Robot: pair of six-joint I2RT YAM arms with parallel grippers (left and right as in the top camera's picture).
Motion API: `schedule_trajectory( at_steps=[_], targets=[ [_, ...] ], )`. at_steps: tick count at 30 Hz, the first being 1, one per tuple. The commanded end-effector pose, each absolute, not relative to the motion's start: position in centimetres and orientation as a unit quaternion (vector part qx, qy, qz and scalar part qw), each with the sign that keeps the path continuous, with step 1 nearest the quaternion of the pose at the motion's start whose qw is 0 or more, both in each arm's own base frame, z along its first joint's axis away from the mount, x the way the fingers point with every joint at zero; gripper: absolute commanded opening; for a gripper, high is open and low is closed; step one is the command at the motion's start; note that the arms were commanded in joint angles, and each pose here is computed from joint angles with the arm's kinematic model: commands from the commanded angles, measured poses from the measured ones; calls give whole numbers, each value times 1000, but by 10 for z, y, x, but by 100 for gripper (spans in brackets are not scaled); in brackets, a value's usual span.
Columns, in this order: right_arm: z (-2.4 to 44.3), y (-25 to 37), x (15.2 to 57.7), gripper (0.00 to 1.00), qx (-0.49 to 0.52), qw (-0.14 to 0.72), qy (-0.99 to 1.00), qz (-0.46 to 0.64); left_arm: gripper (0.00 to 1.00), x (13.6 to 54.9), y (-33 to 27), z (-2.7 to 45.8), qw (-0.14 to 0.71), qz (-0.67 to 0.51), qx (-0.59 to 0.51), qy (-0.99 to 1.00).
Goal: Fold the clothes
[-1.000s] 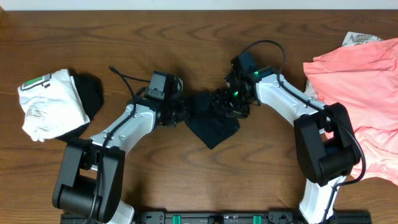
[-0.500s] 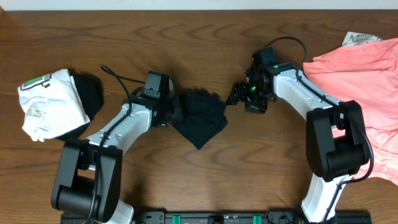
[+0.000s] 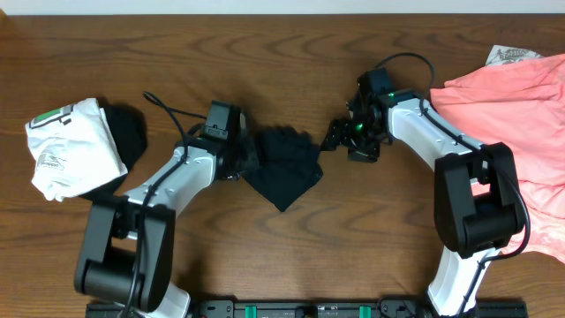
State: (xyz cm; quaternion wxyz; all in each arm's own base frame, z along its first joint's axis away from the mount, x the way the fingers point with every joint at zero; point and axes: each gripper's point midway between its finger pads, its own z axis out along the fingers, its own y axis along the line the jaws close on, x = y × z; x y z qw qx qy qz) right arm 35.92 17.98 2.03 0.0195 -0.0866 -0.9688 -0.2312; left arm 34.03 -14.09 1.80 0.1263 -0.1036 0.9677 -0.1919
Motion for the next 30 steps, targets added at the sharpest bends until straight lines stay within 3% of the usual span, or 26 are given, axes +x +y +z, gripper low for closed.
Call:
schedule_trajectory(
  at_steps=[1,12,13,16,17,24,30],
  targets=[
    [30,185,357,76,-67,9,-969,-237,53,334,-138,-6,102,-175,-103,974],
    [31,185,357,77,-67,9,-969,-238,53,330,-158,-28,75,-203,-87,973],
    [31,185,357,77,-67,9,-969,-238,50,330,-160,-28,75,-205,-85,972],
    [31,185,357,77,-67,8,-969,-238,13,329,-162,-27,73,-212,-78,971],
    [31,185,357,77,-67,8,-969,-238,7,328,-165,-26,72,-220,-67,971],
    [30,185,357,77,-62,7,-969,-237,6,332,-168,-20,87,-231,-34,969],
    [30,183,356,77,-52,8,-970,-236,6,351,-144,22,140,-233,-58,961]
  ],
)
